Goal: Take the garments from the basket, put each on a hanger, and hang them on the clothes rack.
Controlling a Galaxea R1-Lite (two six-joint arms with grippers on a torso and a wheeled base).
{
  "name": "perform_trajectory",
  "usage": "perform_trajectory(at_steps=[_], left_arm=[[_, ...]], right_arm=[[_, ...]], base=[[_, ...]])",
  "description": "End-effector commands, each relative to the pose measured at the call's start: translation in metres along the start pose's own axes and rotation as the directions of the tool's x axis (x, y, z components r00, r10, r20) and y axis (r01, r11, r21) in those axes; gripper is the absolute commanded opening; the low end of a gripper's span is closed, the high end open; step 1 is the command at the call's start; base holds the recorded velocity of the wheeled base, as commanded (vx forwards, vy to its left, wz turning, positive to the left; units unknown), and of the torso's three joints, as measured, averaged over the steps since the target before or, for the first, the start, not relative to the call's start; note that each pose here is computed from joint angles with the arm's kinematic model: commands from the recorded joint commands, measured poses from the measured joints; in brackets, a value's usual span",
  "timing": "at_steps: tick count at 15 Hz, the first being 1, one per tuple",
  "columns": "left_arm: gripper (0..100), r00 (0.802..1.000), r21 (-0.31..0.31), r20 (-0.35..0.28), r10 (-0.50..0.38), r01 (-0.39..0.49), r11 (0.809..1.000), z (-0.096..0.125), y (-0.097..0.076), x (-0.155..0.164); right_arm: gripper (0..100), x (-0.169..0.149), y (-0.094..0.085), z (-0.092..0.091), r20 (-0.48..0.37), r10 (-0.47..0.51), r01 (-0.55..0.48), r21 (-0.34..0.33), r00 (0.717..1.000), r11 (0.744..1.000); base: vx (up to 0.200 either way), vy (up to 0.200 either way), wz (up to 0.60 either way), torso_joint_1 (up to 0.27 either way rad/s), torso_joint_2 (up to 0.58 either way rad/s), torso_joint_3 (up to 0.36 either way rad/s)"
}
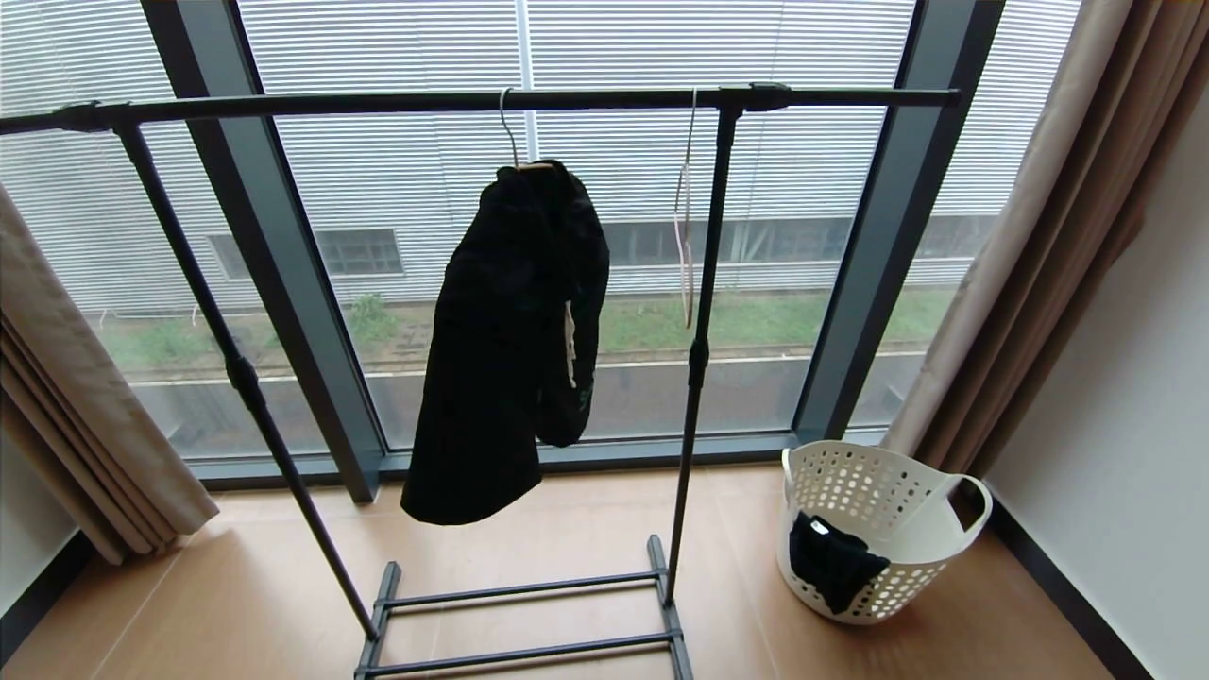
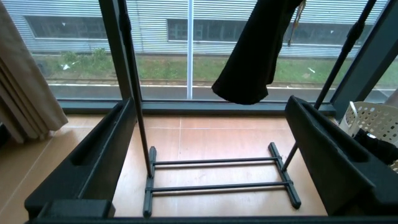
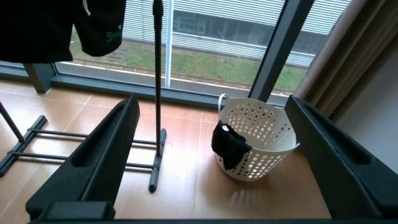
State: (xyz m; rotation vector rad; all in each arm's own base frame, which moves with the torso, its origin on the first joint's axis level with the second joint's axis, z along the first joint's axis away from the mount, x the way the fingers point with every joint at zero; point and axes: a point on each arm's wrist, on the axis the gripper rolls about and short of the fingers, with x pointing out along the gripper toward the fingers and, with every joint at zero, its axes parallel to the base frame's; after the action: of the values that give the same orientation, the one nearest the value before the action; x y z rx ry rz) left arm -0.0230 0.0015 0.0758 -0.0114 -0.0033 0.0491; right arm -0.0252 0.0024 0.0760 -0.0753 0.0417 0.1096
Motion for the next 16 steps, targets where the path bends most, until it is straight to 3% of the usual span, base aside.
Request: perform_trajectory(at_steps=[1,16], left_arm=[[100,1.0,0.001,0.0,0.001,-0.001,1.0,0.0002,0.0,0.0001],[100,1.0,-0.001,0.0,0.001,-0.001,1.0,0.0002,0.0,0.0001]], right_arm=[[100,0.0,0.0,0.0,0.0,0.001,-0.001,0.0,1.0,1.0],[100,0.0,0.0,0.0003,0.003,-0.001,0.001,-0.001,1.0,1.0]], base=[[0.0,0.0,0.0,-0.227,0.52,0.29],[0.0,0.0,0.0,-0.199,0.49,0.287]])
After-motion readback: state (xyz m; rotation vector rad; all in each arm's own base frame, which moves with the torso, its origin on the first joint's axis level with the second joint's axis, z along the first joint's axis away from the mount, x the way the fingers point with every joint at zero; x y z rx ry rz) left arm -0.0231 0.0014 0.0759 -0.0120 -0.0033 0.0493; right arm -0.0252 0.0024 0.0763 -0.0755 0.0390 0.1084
